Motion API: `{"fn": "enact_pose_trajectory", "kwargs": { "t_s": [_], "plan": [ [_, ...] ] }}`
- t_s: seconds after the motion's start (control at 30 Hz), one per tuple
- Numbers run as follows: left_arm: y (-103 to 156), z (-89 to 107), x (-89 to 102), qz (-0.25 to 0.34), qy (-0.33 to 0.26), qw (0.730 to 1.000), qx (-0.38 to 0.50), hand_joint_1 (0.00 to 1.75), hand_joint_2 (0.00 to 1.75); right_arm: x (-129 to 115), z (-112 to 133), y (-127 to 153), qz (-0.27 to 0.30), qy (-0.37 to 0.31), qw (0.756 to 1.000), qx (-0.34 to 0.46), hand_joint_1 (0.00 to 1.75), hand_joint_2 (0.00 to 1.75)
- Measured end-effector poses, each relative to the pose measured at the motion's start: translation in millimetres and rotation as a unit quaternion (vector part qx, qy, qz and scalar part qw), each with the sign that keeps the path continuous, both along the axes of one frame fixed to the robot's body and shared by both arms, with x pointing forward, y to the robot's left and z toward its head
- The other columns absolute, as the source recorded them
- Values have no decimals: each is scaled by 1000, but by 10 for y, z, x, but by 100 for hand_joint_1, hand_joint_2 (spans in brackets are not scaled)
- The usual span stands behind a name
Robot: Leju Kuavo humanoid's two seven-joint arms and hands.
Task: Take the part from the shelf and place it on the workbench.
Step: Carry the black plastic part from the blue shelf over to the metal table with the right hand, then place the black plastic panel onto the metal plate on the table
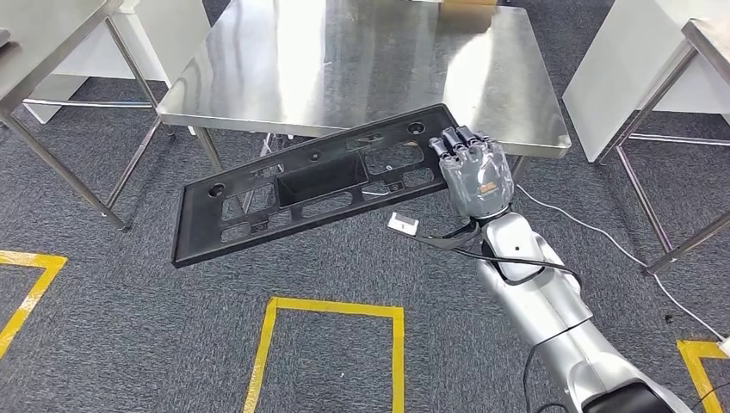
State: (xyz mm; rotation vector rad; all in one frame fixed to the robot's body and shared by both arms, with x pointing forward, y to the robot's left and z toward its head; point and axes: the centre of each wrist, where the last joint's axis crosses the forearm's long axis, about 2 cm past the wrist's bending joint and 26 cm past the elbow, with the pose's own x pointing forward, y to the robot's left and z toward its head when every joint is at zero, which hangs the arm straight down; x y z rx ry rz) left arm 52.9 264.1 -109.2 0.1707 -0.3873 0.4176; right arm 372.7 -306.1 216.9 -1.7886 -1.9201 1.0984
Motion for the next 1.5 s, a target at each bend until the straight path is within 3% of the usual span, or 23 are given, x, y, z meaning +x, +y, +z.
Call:
{"fn": "enact_pose_trajectory", "kwargs": {
  "t_s": [0.73, 1.5],
  "plan": [
    [-6, -2, -16, -3, 2, 1000, -2, 0, 175, 71, 73, -15, 3, 1, 1000, 1, 175, 175],
    [-32, -4, -45, -5, 5, 1000, -4, 0, 175, 33, -17, 54, 8, 14, 1000, 1, 175, 175]
  ]
}}
